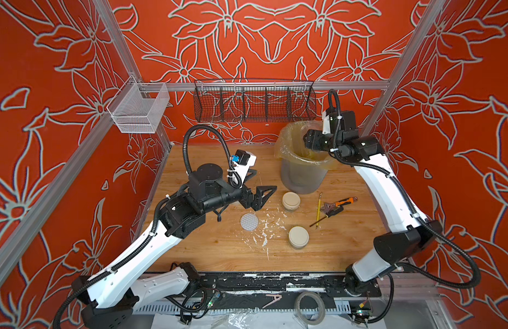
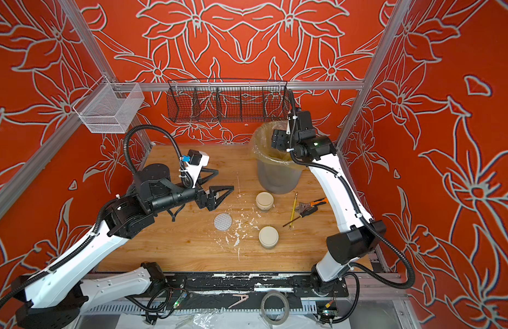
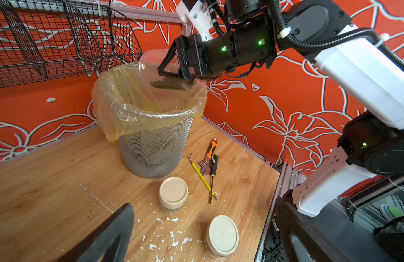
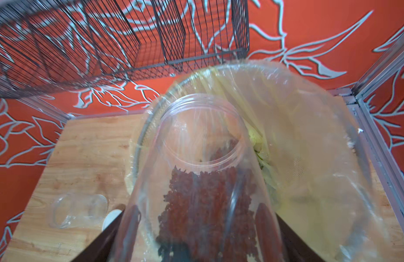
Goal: Empty moldy tea leaves from jars
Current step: Pour the moldy tea leaves from the jar into the trash bin.
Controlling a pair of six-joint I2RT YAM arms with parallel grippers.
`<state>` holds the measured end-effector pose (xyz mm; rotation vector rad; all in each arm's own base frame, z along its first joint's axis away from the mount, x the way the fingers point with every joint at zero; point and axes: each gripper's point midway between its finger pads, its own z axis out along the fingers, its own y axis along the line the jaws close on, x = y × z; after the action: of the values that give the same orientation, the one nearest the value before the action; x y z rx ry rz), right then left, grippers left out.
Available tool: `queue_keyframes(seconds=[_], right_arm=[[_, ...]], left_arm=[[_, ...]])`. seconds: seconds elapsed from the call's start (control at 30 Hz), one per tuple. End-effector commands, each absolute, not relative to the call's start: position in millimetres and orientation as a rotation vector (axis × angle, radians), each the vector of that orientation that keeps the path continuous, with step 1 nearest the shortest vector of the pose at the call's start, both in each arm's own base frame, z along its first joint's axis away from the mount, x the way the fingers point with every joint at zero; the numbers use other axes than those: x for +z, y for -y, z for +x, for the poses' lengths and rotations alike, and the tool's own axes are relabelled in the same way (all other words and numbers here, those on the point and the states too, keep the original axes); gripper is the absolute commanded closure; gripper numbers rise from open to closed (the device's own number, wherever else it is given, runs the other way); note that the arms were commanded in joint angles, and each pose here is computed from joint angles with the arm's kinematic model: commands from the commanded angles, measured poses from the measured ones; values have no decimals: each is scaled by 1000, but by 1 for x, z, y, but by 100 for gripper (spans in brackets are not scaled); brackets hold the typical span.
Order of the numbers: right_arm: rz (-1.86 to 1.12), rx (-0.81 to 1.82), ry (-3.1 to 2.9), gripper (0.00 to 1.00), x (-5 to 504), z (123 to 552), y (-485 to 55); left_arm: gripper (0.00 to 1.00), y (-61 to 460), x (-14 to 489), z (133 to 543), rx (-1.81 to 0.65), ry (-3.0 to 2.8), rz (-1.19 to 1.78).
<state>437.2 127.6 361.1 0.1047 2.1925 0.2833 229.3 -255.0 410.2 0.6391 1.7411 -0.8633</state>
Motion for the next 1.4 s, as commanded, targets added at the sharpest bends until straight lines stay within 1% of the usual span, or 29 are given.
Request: queue_keyframes(seconds=[0.0, 0.27, 0.67, 0.8, 1.0, 1.37], right_arm=[[90, 220, -2214, 76, 363, 439, -124], [99, 114, -2272, 76, 350, 448, -115], [102, 131, -2244, 76, 361, 444, -115], [82, 86, -2255, 76, 363, 444, -112], [46, -2, -2307, 76, 360, 445, -110], [11, -55, -2339, 76, 354, 452, -114]], left_arm=[[2, 256, 417, 228, -880, -1721, 638], [2, 253, 418, 227, -871, -1720, 635], [2, 253, 418, 227, -867, -1725, 631], [2, 252, 420, 230, -855, -1726, 622], [2, 247, 419, 246, -809, -1782, 532], [3, 255, 413, 277, -746, -1911, 421]])
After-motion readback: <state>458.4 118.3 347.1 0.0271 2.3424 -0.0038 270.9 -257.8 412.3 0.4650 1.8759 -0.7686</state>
